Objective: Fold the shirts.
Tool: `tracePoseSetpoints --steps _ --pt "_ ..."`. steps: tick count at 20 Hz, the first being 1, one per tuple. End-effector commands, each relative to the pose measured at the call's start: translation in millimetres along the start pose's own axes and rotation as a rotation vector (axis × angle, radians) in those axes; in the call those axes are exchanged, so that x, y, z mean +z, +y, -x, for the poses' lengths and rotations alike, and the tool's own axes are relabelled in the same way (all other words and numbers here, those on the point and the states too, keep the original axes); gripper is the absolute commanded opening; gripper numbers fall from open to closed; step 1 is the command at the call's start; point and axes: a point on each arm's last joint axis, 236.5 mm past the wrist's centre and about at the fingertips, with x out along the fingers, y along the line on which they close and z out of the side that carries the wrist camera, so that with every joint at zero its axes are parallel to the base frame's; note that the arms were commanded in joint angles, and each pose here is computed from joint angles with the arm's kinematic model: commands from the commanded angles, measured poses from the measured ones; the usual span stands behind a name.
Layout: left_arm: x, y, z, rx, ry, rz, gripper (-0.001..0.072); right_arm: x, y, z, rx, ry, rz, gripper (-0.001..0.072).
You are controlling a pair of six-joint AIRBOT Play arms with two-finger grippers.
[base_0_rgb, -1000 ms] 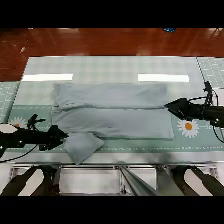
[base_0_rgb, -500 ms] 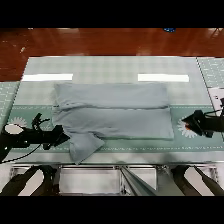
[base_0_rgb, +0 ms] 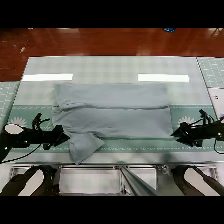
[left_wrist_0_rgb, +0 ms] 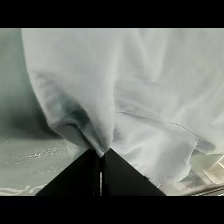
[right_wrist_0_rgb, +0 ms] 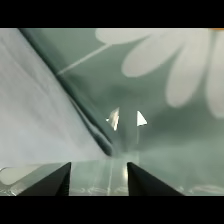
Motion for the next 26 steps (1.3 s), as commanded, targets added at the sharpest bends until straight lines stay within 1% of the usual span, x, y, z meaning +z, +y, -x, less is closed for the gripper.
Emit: tracePoseSetpoints --steps 1,3,4,5,6,7,9,11,14,19,23,26 --pt "-1.9 -0.6 0.2 -0.001 0.008 -0.001 0.0019 12.8 20.4 -19.3 0.040 -0.018 0.021 0.0412" --pt "-2.0 -0.6 0.2 -0.001 0.008 -0.001 0.0020 23.4 35.3 -28.4 0.072 -0.050 0.024 0.0404" --pt "-2.0 -0.6 0.2 -0.001 0.008 -0.002 0.0020 25.7 44.6 -30.2 0.100 -0.059 0.034 0.0348" --pt "-1.6 -1.1 0.6 -0.002 0.007 -0.024 0.0019 25.2 52.1 -30.6 0.124 -0.060 0.054 0.0245" --pt "-1.5 -2.4 1.9 -0.004 0.010 -0.046 0.0019 23.0 59.1 -29.1 0.152 -0.053 0.091 0.0101" --pt "-1.2 -6.2 5.1 -0.009 0.017 -0.072 0.0019 19.9 64.3 -26.5 0.170 -0.042 0.136 0.0026" --pt "2.6 -18.6 16.4 -0.023 0.023 -0.131 0.0019 18.9 68.3 -17.1 0.164 -0.031 0.198 0.0027" --pt "15.3 -36.7 33.9 -0.040 -0.002 -0.179 0.0019 27.8 73.5 -1.9 0.147 -0.072 0.245 0.0026" --pt "59.8 -69.3 67.2 -0.052 -0.121 -0.272 0.0019 55.8 91.5 25.3 0.148 -0.160 0.299 0.0026" --pt "126.2 -119.4 84.1 -0.079 -0.134 -0.298 0.0019 105.0 132.3 53.1 0.231 -0.207 0.328 0.0026" --pt "177.5 -148.8 76.7 -0.081 -0.127 -0.324 0.0019 139.0 153.1 57.7 0.295 -0.231 0.328 0.0026" --pt "208.8 -168.2 65.4 -0.086 -0.106 -0.299 0.0019 161.4 164.0 51.9 0.346 -0.235 0.303 0.0026"
